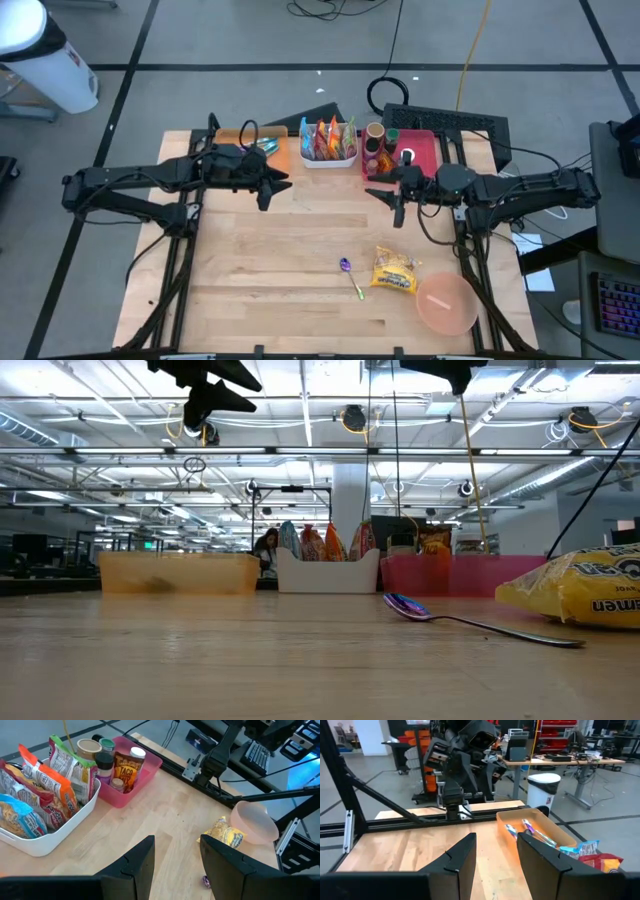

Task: Pick & Place Food Item
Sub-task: Put the violet and green spoon into the orange bin

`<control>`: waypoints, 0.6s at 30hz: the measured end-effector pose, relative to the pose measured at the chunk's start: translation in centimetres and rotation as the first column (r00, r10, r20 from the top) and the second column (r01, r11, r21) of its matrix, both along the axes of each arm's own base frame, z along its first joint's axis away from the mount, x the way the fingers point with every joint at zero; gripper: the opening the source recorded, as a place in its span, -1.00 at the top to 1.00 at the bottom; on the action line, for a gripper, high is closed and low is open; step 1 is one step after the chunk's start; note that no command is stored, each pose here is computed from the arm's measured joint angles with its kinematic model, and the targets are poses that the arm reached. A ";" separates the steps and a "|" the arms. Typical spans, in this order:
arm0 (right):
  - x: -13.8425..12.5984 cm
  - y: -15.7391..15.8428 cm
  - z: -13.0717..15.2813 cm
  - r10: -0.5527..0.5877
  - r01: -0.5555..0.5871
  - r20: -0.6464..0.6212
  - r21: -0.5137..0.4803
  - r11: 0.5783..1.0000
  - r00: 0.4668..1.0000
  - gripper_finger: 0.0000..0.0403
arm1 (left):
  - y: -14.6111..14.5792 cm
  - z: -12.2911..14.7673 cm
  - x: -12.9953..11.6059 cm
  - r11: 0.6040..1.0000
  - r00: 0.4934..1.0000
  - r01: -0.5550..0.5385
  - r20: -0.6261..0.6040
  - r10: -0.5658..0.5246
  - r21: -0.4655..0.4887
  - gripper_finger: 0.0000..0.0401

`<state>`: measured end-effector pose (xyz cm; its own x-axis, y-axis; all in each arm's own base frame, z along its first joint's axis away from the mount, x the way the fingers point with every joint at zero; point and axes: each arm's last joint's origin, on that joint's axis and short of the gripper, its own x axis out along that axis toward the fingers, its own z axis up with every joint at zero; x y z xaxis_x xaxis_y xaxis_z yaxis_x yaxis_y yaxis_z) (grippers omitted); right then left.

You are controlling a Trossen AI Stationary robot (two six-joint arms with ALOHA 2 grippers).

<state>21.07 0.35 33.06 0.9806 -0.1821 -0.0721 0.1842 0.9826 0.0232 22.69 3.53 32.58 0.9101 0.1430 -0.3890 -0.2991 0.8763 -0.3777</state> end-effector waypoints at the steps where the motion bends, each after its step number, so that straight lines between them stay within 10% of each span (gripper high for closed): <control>1: 0.0 0.0 0.0 0.000 0.000 0.000 0.000 1.000 1.000 0.33 | 0.0 0.0 0.0 1.000 1.000 0.000 0.000 0.000 0.000 0.17; 18: 0.0 0.0 -0.1 -0.005 0.005 -0.006 0.033 0.999 1.000 0.33 | 0.0 0.0 0.0 1.000 1.000 0.000 0.000 0.000 0.000 0.17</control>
<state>21.05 0.33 32.95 0.9793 -0.1843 -0.0842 0.1892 0.9805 0.0540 22.69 3.54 32.58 0.9100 0.1431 -0.3890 -0.2993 0.8762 -0.3778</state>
